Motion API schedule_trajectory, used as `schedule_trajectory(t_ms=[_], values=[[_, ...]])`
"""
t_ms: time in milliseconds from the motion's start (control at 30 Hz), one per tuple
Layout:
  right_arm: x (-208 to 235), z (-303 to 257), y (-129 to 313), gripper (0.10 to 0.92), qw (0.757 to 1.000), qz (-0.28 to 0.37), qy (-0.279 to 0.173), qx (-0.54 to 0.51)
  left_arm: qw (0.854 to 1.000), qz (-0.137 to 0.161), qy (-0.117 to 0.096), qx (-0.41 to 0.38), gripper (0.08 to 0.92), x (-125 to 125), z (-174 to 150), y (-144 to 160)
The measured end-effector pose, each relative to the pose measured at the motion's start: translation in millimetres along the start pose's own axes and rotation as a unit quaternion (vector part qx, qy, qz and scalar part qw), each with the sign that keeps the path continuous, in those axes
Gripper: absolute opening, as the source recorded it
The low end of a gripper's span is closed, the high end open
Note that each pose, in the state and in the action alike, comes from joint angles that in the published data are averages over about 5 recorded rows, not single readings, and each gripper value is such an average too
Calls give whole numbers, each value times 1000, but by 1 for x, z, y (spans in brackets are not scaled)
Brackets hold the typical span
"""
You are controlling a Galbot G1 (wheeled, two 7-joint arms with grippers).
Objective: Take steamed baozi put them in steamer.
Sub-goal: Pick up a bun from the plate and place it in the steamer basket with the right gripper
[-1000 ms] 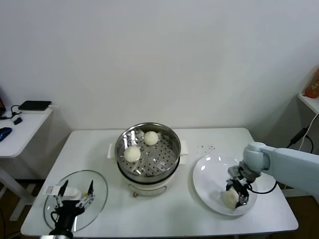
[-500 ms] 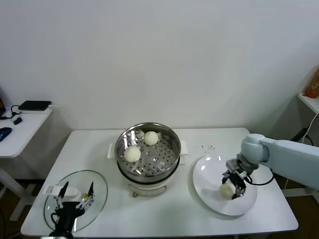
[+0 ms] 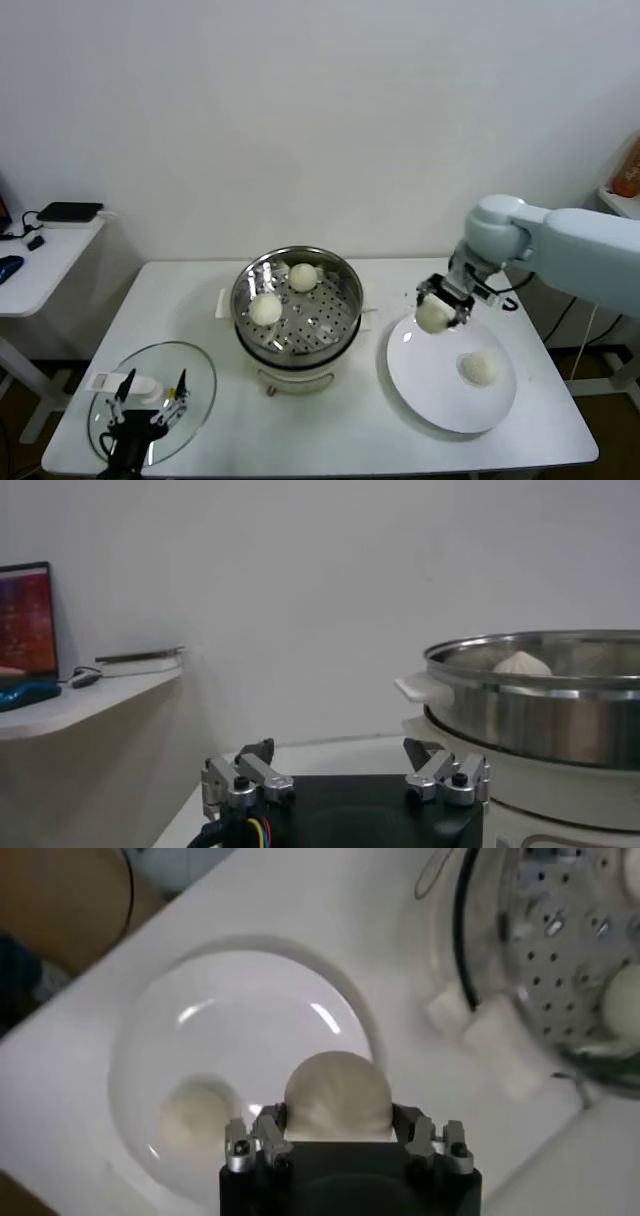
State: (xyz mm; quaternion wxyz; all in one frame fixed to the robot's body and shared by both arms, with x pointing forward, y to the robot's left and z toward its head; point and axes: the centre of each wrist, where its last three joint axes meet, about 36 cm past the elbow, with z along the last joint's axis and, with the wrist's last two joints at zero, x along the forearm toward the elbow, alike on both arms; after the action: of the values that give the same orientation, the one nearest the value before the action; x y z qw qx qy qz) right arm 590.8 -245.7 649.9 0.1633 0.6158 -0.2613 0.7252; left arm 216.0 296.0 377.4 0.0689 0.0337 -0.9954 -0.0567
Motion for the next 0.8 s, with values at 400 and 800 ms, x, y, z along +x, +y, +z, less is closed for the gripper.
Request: schedule_trajectory(t_ms=[400, 800], values=[[54, -43, -70, 678, 974, 40, 74, 210, 1000, 0, 2, -6, 823, 5, -4, -1], [40, -98, -143, 681, 948, 46, 71, 307, 1000, -1, 4, -13, 823, 6, -7, -3]])
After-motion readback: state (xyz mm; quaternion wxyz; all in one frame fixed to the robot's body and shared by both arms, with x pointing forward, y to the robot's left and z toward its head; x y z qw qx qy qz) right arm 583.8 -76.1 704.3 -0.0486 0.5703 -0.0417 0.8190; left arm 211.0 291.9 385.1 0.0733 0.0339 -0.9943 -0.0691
